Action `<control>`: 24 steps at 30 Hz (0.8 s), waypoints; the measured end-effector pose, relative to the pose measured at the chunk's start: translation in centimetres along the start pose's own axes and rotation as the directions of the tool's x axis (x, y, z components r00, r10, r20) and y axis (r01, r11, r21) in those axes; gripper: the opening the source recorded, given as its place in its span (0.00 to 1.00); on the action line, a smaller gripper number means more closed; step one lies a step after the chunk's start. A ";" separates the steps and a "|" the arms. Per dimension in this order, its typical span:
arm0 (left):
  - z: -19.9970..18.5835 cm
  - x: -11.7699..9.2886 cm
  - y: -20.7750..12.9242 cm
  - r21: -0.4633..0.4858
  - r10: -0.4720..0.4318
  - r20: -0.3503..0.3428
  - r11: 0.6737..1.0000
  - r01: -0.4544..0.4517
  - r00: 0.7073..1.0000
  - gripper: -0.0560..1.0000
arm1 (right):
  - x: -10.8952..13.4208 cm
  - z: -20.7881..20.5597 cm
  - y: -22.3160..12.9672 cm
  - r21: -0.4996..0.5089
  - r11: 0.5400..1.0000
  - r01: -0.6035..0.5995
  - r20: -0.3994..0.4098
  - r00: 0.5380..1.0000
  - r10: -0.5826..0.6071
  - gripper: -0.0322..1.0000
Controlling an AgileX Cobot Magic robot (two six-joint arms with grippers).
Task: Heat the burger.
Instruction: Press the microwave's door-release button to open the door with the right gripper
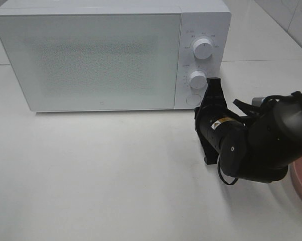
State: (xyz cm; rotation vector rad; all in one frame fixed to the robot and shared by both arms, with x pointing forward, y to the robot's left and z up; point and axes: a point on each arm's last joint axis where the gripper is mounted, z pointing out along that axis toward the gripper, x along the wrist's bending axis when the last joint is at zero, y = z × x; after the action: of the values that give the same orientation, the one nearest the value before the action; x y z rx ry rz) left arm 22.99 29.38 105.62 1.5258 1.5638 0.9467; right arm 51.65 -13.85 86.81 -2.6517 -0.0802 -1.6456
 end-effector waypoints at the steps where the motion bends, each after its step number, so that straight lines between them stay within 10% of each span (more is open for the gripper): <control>1: 0.0 0.0 0.0 0.000 0.000 0.000 1.000 0.000 1.000 0.99 | 0.0 0.6 0.1 -0.001 1.000 -0.001 0.009 1.000 0.001 0.04; 24: 0.0 0.0 0.0 0.000 0.000 0.000 1.000 0.000 1.000 0.99 | 1.9 5.0 0.1 -0.006 1.000 0.014 -0.011 1.000 -0.014 0.04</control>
State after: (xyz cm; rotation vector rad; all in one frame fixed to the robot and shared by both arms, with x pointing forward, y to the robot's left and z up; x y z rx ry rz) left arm 22.99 29.38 105.62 1.5258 1.5638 0.9467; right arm 56.94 -13.65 86.26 -2.6518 -0.0948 -1.6675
